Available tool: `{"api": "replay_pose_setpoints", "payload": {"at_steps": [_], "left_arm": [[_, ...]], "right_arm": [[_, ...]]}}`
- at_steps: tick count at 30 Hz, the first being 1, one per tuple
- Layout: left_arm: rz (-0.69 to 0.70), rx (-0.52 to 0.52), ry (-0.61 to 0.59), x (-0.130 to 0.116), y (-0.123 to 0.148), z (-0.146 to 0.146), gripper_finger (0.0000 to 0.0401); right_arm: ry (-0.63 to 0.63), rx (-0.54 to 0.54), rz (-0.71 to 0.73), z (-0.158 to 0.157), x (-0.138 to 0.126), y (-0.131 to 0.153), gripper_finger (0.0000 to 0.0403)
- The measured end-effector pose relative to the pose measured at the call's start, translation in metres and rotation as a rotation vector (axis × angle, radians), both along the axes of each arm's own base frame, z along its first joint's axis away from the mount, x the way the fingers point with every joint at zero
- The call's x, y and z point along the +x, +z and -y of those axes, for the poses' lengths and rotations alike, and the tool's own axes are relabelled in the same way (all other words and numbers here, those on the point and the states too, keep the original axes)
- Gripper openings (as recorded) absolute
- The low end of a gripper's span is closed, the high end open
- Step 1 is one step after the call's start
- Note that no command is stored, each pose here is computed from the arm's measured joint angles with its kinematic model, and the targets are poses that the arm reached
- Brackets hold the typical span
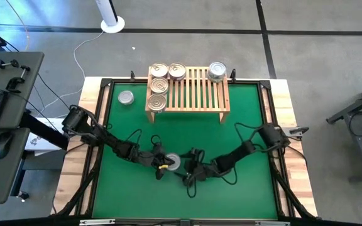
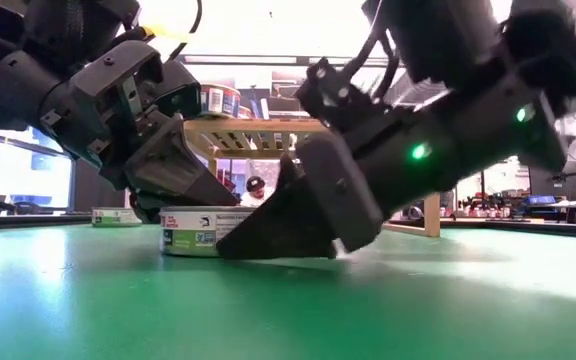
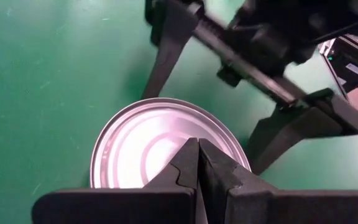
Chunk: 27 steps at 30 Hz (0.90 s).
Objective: Stack canned seafood by type on shelf
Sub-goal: Put the center green tuna can on the shelf aligned with the other green tuna can
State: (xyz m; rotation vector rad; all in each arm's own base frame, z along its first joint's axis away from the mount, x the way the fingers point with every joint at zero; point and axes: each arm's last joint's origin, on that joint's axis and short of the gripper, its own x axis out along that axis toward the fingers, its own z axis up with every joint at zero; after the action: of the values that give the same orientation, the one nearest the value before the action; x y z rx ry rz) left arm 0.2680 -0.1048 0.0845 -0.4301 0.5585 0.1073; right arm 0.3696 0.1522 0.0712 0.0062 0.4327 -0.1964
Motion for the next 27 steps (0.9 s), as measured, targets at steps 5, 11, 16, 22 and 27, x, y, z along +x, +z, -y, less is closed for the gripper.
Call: {"api": "replay_pose_setpoints", "payload": {"at_steps": [5,11,16,22,27], "left_arm": [[0.000,0.003,0.003,-0.001,0.000,0.000,0.0000],[-0.002,0.002,0.002,-0.001,0.000,0.000,0.0000],[-0.003,0.000,-0.001,-0.001,0.000,0.000,0.0000],[-0.004,0.000,-0.001,-0.001,0.000,0.000,0.0000],[-0.008,0.000,-0.001,0.000,0.000,-0.001,0.0000]], "right_arm": [[-0.021,0.062,0.111,0.008,0.008,-0.014,0.0389],[-0.006,0.055,0.201,0.009,0.011,-0.024,0.0390],[0.007,0.055,0.239,0.009,0.012,-0.024,0.0390],[0.017,0.056,0.241,0.011,0.015,-0.023,0.0390],[0.043,0.074,0.243,0.012,0.019,-0.022,0.0390]]}}
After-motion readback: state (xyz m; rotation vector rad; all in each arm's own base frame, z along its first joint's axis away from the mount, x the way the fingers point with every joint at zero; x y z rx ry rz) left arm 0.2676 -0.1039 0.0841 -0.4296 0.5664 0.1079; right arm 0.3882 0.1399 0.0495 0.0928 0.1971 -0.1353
